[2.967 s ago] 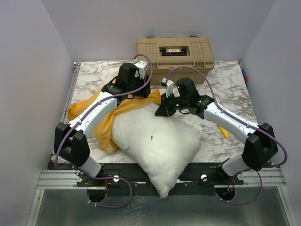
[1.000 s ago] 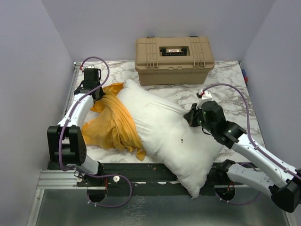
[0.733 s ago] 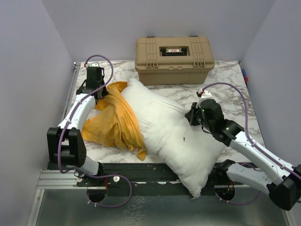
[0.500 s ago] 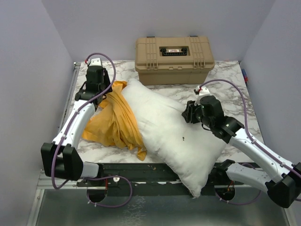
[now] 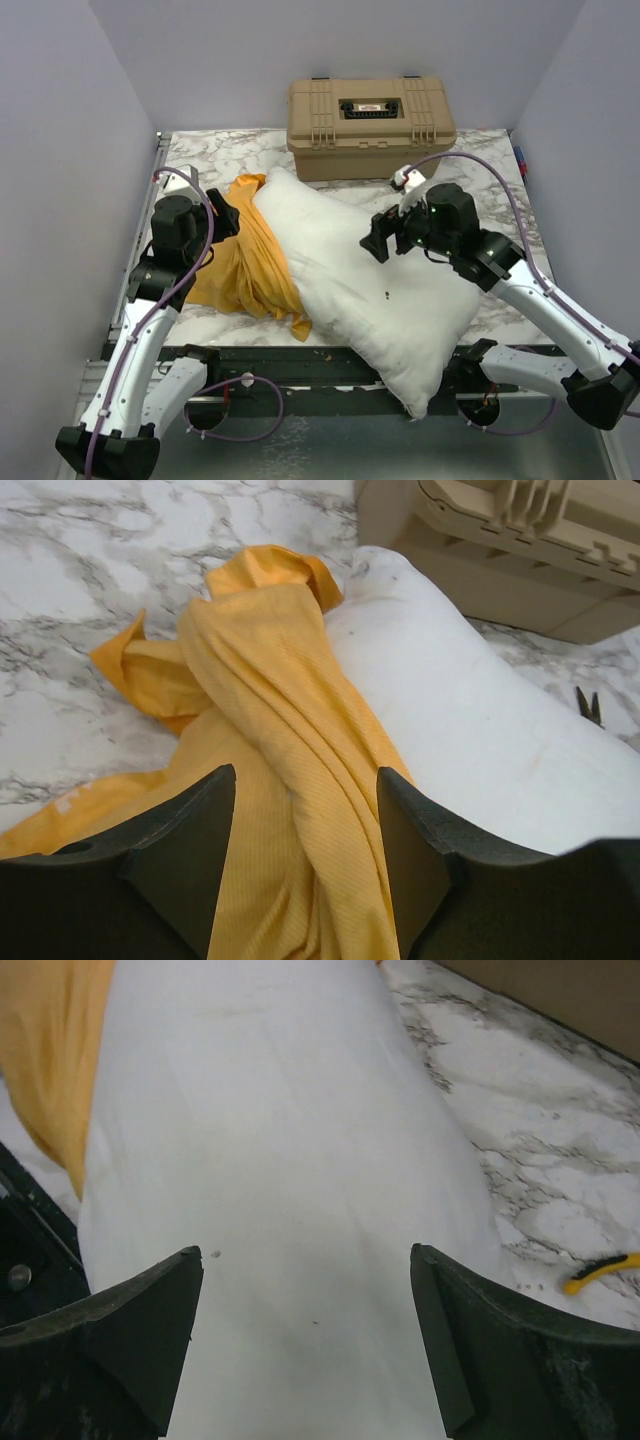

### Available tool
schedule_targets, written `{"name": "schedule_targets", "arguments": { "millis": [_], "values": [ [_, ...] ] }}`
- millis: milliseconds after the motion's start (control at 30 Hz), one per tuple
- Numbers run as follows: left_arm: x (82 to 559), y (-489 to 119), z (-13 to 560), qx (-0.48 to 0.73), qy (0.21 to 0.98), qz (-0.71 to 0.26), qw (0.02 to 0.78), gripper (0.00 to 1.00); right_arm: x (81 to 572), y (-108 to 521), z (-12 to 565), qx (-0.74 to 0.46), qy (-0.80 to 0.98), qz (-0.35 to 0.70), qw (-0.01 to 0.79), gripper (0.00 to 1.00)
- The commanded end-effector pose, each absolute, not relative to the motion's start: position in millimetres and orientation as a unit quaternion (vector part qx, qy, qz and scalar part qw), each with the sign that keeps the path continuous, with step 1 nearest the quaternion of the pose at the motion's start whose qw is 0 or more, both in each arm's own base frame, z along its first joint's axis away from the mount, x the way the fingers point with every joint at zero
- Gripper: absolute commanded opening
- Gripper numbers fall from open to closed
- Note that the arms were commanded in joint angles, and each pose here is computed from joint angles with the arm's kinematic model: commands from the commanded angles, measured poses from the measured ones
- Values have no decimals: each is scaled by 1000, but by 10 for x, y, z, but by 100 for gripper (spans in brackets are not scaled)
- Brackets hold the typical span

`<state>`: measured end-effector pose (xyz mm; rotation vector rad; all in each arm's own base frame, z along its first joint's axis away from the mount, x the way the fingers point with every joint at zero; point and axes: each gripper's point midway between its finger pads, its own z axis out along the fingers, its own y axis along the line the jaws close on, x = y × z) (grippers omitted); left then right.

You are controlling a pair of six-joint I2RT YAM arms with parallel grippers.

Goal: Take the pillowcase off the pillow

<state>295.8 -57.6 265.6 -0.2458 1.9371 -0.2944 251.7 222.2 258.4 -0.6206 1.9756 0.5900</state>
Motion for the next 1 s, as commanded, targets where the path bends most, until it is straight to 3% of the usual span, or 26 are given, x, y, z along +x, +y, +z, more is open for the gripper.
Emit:
{"name": "schedule_targets", "arguments": {
  "millis": [0,433,733,767,833,967],
  "values": [
    [2655,-879,2456,-94,832,-215,502,61,2307,2634,2566,-348,780,257,452,92],
    [2360,-991,2059,-114,845,-259,454,63,1825,3358,1910,-490,766,196,367,100],
    [2318,-1037,1917,-112,854,-267,432,63,2051,3226,1108,-485,812,79,317,100],
    [2314,-1045,1920,-111,854,-269,432,63,2080,3235,1054,-482,813,74,317,97],
    [2308,-1054,1919,-109,855,-271,429,63,2143,3277,1034,-471,817,84,323,80],
    [2299,-1061,1931,-106,856,-272,427,63,2319,3323,1130,-426,831,122,337,29]
  ]
}}
